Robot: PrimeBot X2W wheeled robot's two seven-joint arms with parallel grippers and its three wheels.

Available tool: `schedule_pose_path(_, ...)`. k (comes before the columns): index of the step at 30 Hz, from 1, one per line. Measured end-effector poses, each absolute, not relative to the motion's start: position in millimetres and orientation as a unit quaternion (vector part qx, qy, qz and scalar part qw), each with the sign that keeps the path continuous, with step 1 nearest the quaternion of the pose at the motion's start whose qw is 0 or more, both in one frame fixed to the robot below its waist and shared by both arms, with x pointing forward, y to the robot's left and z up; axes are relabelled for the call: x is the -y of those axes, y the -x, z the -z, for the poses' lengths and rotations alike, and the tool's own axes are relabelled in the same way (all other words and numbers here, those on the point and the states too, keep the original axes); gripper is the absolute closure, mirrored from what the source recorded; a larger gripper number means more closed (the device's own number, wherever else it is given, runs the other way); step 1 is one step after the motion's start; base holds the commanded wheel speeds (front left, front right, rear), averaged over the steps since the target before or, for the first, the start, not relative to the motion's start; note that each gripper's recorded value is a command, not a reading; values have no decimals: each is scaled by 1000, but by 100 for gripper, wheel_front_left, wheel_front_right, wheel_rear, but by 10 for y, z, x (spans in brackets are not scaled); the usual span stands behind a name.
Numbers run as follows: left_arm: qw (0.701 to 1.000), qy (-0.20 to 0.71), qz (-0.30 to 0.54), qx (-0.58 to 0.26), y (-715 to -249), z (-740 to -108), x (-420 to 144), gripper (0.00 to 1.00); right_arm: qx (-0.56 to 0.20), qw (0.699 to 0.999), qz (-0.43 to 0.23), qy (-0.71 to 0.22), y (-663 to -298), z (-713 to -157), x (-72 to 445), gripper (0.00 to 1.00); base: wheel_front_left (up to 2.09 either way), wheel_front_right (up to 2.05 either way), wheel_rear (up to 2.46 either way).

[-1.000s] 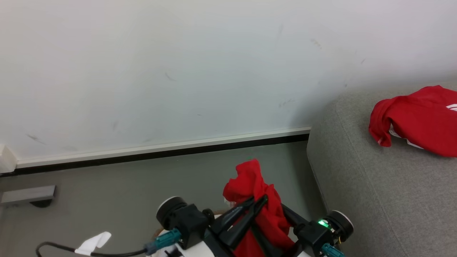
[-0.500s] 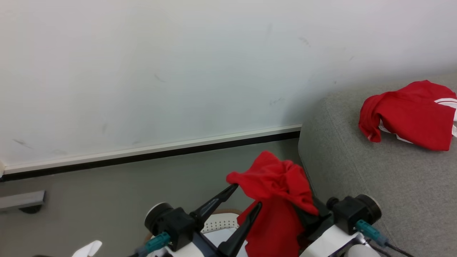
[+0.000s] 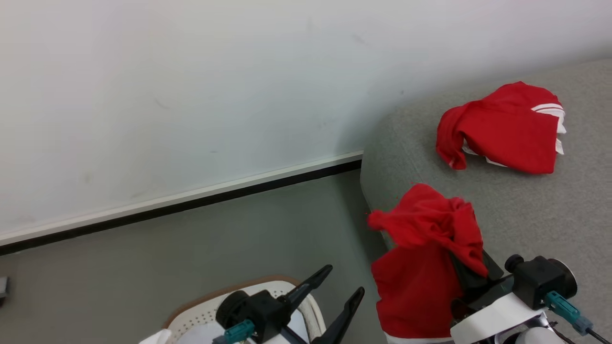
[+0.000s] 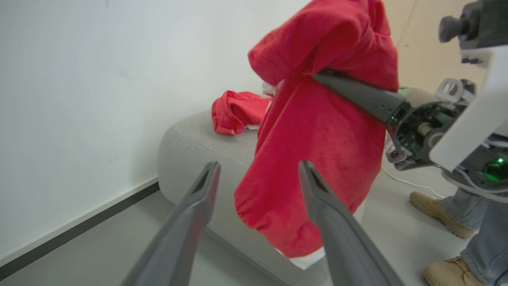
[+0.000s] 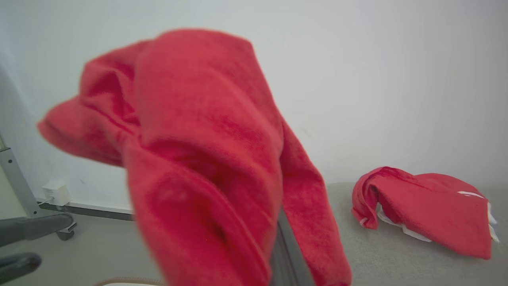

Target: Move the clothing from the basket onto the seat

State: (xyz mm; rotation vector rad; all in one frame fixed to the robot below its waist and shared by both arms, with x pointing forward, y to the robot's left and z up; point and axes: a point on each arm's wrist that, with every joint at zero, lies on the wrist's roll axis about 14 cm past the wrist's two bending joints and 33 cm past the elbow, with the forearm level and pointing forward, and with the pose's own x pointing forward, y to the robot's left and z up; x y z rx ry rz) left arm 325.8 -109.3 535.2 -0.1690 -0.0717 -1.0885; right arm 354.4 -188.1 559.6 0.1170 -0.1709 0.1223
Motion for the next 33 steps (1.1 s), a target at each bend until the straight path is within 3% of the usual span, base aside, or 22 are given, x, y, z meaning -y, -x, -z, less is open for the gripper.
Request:
schedule_pose_path(11,829,97,551,17,-3234,-5248,1377,0,71,996,23,-50,-3304,-5459,2344,100,0,0,0)
schedule_pose_path(19,831,101,547,6,-3331,-5139,1356,0,68,995,45,-52,-3364,-5409,2458,100,0,0,0)
schedule_pose_path(25,848,109,519,-4,-3614,-5010,1206,0,82,993,73,-42,-3665,-5497,2706,100,0,0,0)
schedule_pose_path(33,872,126,473,-17,-4108,-4747,968,0,112,988,104,-26,-4480,-5770,3128,100,0,0,0)
